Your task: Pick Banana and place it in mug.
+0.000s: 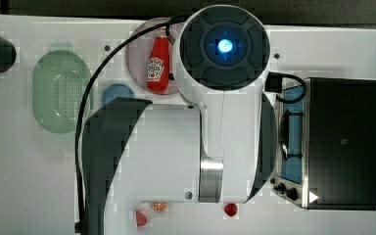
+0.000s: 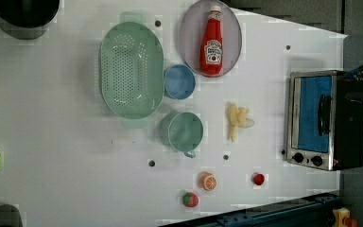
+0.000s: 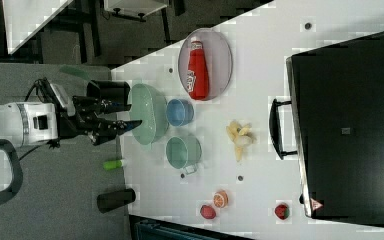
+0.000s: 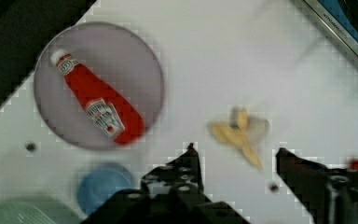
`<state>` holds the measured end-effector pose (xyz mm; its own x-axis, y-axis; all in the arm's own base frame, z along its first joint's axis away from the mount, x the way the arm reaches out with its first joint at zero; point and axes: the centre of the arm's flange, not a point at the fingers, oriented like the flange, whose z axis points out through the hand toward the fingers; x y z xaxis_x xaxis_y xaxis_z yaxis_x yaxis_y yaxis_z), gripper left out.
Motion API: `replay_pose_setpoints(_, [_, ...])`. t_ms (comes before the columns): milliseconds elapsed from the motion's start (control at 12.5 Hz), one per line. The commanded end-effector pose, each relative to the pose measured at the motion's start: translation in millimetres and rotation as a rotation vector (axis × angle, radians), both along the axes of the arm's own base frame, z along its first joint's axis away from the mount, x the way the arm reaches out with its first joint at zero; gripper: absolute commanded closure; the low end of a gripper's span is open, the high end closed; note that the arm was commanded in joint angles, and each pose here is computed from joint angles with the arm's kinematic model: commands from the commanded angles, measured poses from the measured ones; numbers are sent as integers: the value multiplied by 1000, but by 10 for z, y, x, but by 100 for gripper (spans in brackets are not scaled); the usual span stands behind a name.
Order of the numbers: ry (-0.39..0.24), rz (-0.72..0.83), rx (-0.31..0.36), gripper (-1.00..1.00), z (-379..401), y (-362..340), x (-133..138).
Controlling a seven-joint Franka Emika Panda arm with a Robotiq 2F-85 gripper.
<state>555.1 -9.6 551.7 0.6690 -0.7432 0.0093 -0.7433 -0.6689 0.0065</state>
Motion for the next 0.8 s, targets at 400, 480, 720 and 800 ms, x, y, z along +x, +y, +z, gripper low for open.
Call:
replay_pose_setpoints(400, [118, 11, 34, -100, 16, -253, -834])
replay_pose_setpoints(480, [144, 25, 36, -100, -240, -244, -800])
replay_pose_setpoints(720, [163, 67, 35, -100, -1076, -214, -674])
replay_pose_setpoints(800, [153, 108, 35, -100, -1353, -189, -649])
